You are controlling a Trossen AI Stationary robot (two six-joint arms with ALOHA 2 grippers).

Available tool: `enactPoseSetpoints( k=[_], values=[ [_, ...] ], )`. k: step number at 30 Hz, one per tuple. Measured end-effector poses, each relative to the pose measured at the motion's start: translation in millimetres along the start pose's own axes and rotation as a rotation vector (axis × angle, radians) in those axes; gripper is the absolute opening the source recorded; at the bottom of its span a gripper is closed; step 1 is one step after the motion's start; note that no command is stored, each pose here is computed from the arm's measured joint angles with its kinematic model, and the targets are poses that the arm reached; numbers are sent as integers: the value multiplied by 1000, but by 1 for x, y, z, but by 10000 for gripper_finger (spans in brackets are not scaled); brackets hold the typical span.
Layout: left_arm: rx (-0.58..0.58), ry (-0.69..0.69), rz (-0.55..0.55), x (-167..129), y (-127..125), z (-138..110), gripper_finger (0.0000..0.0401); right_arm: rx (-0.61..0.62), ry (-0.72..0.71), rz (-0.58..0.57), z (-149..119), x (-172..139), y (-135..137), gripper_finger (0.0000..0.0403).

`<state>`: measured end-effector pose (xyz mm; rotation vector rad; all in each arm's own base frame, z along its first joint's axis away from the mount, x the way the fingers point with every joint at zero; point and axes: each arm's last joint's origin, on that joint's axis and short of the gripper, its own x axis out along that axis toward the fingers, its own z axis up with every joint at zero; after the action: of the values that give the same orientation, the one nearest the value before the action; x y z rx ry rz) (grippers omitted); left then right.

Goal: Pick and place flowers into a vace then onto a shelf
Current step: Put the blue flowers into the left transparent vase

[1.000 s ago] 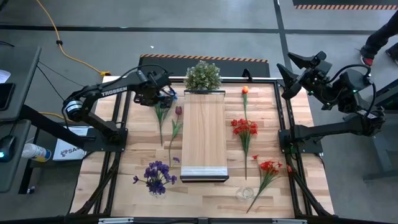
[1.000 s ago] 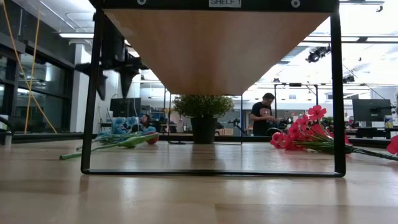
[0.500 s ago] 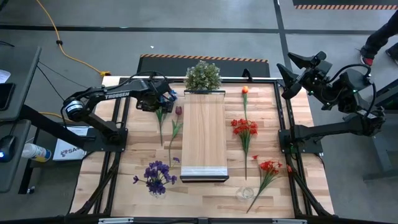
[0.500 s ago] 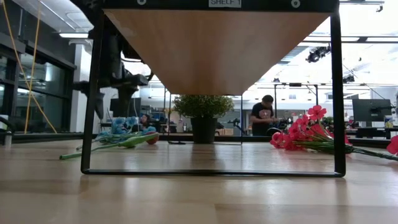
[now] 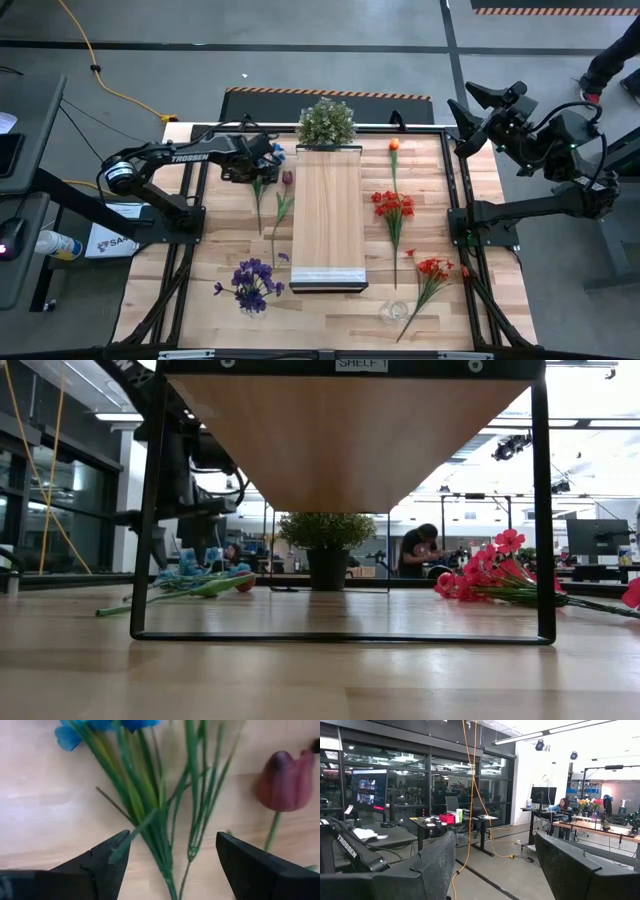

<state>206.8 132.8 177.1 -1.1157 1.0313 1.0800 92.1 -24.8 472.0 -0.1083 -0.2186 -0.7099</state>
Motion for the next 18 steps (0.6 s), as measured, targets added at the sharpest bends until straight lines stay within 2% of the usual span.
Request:
enactPoseSetpoints(
  k=[4,12,18],
  values=[
    [-9,8,13,5,4,-3,326,0,0,0,0,0,0,262],
    [-18,-30,-36,11,3,-2,326,10,-5,-1,1,0,0,262],
    [-18,-36,-18,13,3,-2,326,11,-6,0,1,0,0,262]
  ],
)
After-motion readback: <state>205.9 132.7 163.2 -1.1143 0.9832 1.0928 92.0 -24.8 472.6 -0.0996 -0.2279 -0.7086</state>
